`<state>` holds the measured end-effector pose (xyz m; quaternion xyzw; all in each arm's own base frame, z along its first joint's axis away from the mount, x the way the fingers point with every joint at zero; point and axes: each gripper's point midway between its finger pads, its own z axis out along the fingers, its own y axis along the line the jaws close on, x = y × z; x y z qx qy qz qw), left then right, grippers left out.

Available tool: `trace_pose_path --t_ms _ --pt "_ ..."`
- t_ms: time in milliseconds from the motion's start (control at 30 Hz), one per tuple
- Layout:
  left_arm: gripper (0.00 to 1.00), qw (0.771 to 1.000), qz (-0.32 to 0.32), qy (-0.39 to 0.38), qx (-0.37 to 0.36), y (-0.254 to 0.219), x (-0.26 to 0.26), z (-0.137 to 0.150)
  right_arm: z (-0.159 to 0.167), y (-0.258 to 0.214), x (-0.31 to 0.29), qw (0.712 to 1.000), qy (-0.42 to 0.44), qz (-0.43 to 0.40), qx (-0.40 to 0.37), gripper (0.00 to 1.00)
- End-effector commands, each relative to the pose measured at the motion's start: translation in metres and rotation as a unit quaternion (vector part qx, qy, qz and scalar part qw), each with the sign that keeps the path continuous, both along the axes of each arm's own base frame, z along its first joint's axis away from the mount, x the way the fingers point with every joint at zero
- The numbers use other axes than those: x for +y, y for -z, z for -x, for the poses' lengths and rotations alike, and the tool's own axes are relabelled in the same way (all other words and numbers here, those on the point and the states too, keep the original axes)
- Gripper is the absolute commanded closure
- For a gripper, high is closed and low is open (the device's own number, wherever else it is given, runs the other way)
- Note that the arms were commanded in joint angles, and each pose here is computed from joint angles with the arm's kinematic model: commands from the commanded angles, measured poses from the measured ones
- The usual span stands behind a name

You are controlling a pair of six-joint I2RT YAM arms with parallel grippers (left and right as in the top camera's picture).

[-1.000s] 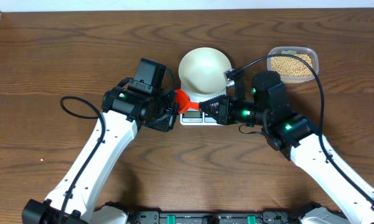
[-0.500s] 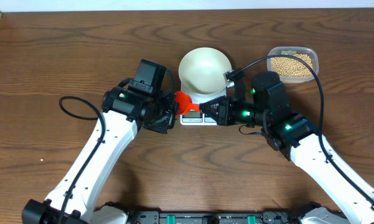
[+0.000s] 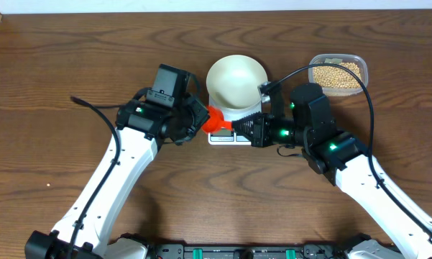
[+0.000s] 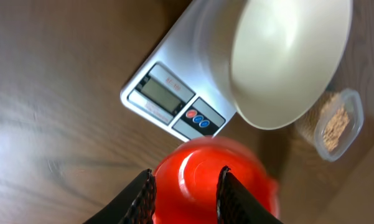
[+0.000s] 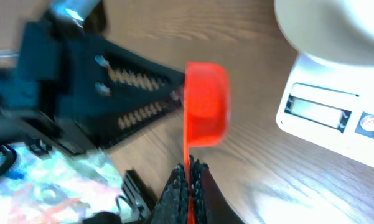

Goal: Scoop item into bowl and weigh 50g on scale

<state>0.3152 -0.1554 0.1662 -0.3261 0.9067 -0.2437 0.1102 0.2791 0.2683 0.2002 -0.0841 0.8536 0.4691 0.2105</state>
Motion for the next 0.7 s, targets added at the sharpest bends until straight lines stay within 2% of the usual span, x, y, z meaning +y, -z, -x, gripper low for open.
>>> trace_pose_path --t_ms 0,133,367,667 --pt "0.66 0.996 -0.038 0.068 -0.045 -0.005 0.01 -0.007 -0.005 -0.002 -0.006 1.0 -0.002 0.015 -0.024 0.99" --pt "0.66 0.992 -0.025 0.1 -0.066 -0.01 0.009 -0.011 -0.008 0.002 -0.014 1.0 0.006 0.023 -0.019 0.99" --pt "0.66 0.989 -0.016 0.11 -0.103 -0.024 0.014 -0.019 -0.008 -0.001 -0.022 0.999 -0.014 0.012 -0.027 0.99" --pt "0.66 0.967 -0.063 0.18 -0.17 -0.04 0.026 -0.022 -0.007 0.002 -0.054 0.996 -0.027 0.081 -0.033 0.99"
